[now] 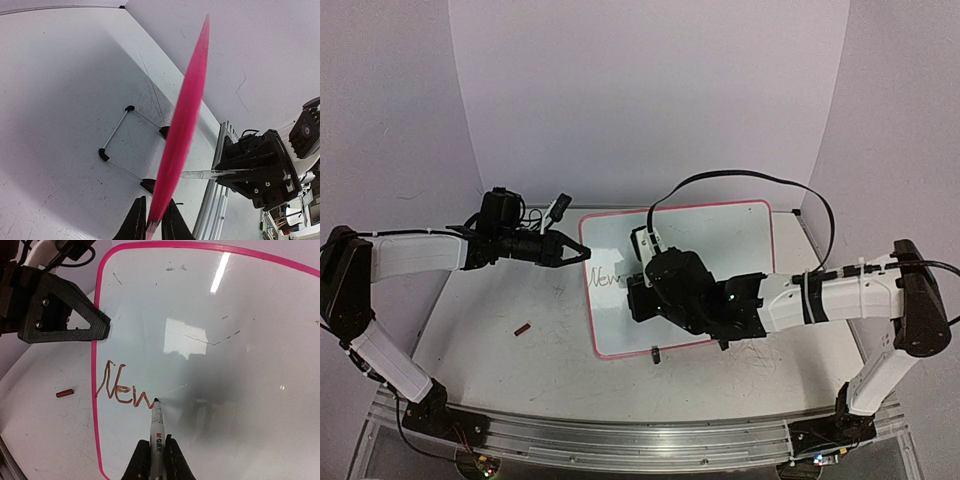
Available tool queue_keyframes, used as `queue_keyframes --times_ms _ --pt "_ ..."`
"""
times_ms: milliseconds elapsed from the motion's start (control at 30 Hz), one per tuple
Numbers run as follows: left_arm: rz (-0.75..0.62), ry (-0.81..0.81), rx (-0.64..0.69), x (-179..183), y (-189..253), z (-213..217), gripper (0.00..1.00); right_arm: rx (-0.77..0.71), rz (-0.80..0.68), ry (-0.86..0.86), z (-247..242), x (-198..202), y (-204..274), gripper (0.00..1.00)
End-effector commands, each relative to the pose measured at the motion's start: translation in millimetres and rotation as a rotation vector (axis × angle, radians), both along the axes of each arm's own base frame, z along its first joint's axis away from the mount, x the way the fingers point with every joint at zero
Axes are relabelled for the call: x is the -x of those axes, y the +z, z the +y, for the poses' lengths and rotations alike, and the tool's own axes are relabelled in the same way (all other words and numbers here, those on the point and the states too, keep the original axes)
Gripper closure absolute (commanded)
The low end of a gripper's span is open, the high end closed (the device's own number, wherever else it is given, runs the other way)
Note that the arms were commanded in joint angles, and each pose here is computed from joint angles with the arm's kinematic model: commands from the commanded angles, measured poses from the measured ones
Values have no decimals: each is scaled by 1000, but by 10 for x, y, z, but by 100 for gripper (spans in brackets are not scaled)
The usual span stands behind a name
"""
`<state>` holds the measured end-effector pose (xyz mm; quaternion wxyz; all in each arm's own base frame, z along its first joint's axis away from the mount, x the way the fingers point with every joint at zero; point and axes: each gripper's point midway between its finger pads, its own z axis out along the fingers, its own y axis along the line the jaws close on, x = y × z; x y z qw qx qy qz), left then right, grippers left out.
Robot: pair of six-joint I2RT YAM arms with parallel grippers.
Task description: Write a sentence on the whiteboard
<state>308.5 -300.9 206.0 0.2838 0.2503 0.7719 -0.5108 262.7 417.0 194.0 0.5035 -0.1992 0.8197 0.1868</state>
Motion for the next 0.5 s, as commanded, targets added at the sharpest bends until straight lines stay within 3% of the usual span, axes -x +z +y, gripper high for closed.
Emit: queue_keyframes --times_ms 0,467 --pt "-26 -33 29 50 101 -43 89 -1 -39 -60 -56 -161 147 100" --pt "-31 -29 28 45 108 -39 89 -17 -33 -33 -30 -127 195 100"
